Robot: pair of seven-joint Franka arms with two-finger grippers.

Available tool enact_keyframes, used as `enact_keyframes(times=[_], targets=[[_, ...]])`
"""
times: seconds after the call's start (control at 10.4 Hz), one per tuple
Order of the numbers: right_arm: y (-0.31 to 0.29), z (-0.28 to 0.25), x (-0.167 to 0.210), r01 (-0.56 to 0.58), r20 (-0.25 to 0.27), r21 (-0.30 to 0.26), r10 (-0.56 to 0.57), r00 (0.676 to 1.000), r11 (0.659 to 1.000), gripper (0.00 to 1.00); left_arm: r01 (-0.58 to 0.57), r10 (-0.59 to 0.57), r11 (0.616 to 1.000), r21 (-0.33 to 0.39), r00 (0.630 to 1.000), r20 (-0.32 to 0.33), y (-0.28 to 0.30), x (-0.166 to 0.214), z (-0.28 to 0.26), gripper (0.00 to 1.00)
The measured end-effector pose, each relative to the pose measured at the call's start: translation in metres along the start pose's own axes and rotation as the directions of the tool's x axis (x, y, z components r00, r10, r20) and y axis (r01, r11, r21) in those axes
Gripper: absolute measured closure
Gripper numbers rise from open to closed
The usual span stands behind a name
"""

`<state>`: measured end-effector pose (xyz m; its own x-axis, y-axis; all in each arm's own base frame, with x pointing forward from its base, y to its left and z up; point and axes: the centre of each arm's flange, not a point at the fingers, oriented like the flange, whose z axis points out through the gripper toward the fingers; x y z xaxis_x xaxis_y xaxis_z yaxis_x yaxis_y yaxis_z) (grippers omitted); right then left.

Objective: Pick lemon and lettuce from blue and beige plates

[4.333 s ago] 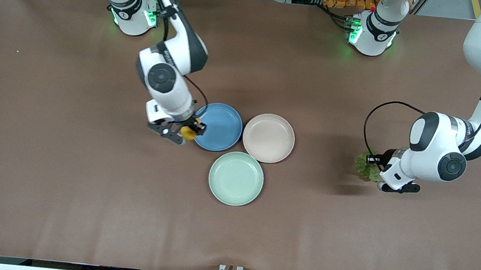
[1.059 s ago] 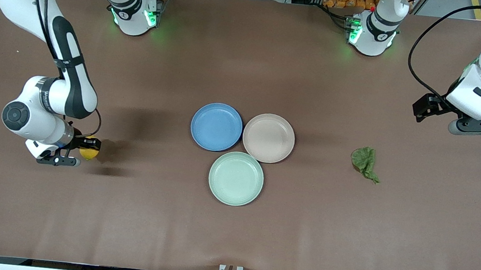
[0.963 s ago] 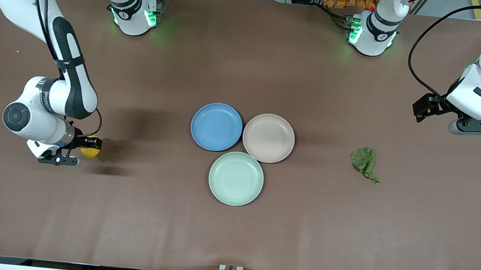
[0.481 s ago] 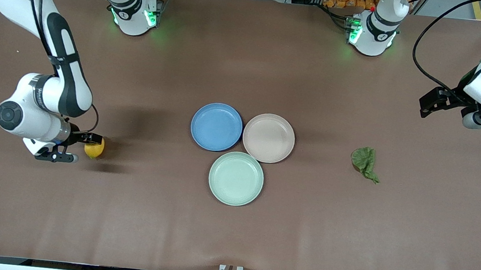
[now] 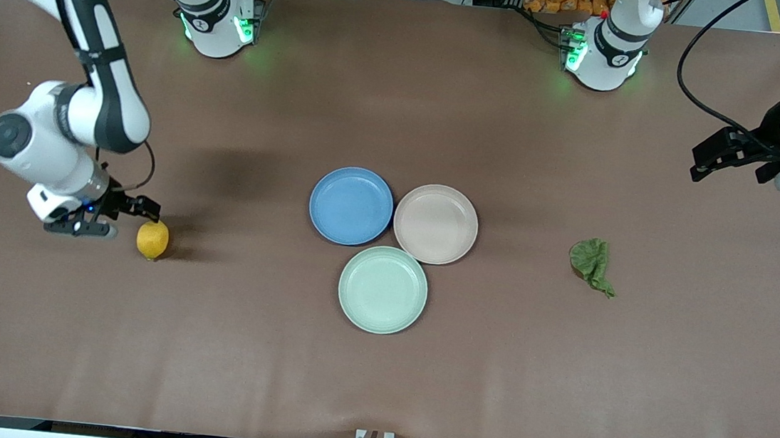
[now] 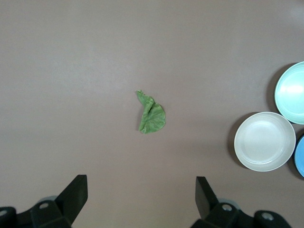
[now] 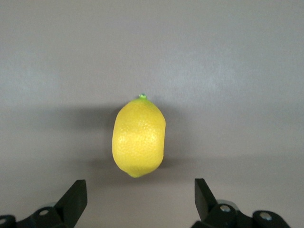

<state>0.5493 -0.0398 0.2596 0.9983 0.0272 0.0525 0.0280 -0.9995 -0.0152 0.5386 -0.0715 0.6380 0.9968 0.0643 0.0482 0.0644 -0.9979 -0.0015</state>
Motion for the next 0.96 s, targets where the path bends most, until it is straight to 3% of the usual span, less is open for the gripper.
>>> enact_keyframes(times=[0.39, 0.96], targets=[[0.060, -0.020, -0.031, 0.055, -0.003, 0.022, -0.055, 0.998, 0.998, 0.00, -0.013, 0.013, 1.000, -0.001, 1.000, -0.002, 0.006, -0.003, -0.002, 0.00], [0.049, -0.086, 0.009, -0.003, 0.073, 0.065, -0.002, 0.997, 0.998, 0.00, -0.016, 0.016, 1.000, 0.000, 1.000, 0.006, 0.008, -0.004, 0.001, 0.00]])
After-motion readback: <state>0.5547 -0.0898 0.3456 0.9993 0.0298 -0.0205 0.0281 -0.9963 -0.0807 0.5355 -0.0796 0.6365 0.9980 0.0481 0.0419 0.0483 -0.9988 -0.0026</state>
